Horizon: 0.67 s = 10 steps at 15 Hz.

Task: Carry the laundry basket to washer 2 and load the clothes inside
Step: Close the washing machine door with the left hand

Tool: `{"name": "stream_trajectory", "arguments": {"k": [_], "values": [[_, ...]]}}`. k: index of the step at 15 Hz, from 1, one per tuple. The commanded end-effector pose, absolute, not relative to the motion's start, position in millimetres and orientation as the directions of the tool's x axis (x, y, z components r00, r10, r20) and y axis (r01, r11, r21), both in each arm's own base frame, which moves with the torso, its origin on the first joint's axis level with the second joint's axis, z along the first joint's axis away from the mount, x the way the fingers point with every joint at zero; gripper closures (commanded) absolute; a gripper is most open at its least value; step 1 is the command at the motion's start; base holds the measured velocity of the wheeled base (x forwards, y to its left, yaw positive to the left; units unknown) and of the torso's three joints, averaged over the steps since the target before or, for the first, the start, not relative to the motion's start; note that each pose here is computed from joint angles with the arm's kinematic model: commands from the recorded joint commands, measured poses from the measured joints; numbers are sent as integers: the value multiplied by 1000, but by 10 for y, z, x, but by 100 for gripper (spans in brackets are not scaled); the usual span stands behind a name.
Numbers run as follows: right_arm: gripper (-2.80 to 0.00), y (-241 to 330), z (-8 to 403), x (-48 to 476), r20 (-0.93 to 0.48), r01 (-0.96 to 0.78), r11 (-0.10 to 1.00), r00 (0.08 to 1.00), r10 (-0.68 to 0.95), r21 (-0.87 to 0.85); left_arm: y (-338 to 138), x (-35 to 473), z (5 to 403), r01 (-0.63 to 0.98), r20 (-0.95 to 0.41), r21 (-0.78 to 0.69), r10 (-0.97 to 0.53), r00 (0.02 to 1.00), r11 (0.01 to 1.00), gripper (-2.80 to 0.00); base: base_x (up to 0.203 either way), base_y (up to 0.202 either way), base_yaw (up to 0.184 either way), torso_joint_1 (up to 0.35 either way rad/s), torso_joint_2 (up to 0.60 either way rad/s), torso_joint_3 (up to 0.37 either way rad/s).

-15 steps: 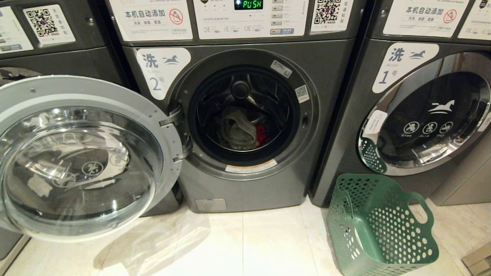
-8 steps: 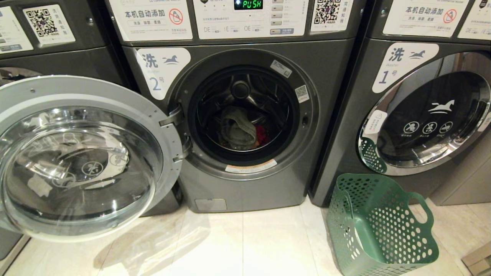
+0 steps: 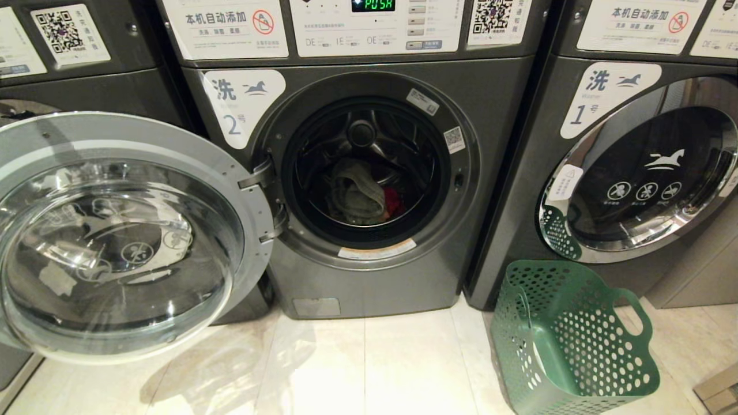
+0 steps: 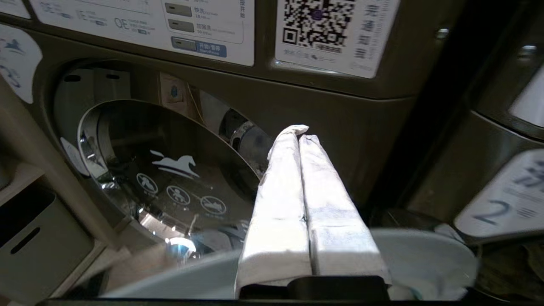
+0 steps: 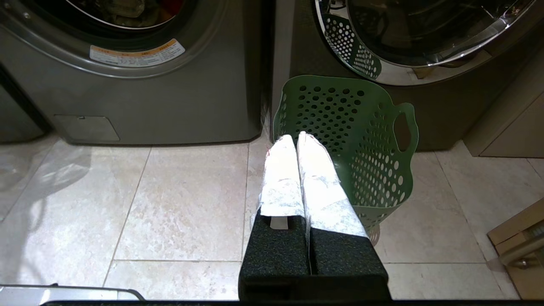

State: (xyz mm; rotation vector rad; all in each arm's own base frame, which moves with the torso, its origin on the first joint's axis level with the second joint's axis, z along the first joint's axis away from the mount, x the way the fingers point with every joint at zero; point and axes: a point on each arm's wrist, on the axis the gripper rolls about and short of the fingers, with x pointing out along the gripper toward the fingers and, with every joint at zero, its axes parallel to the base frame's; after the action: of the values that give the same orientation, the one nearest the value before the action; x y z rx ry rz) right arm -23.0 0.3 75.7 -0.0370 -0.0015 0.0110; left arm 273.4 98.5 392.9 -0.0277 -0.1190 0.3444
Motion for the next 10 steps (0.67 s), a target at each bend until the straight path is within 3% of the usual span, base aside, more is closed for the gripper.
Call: {"name": "stream_trajectory", "arguments": {"k": [1,4,10], "values": [[0,3,757,-229,0,-12,999,1000,12,-33,1479,3415,3587,-337,30,-47,338,941,940,0,0,0,0,0,0,0],[0,3,757,-229,0,-12,999,1000,12,-31,1723,3429,3449,-265,-50,-73,262,964,961,0,0,0,0,0,0,0],[0,3,757,-229,0,-12,999,1000,12,-31,1705,3343,3293,-267,-238,-163,225,945,950,0,0,0,0,0,0,0]]}}
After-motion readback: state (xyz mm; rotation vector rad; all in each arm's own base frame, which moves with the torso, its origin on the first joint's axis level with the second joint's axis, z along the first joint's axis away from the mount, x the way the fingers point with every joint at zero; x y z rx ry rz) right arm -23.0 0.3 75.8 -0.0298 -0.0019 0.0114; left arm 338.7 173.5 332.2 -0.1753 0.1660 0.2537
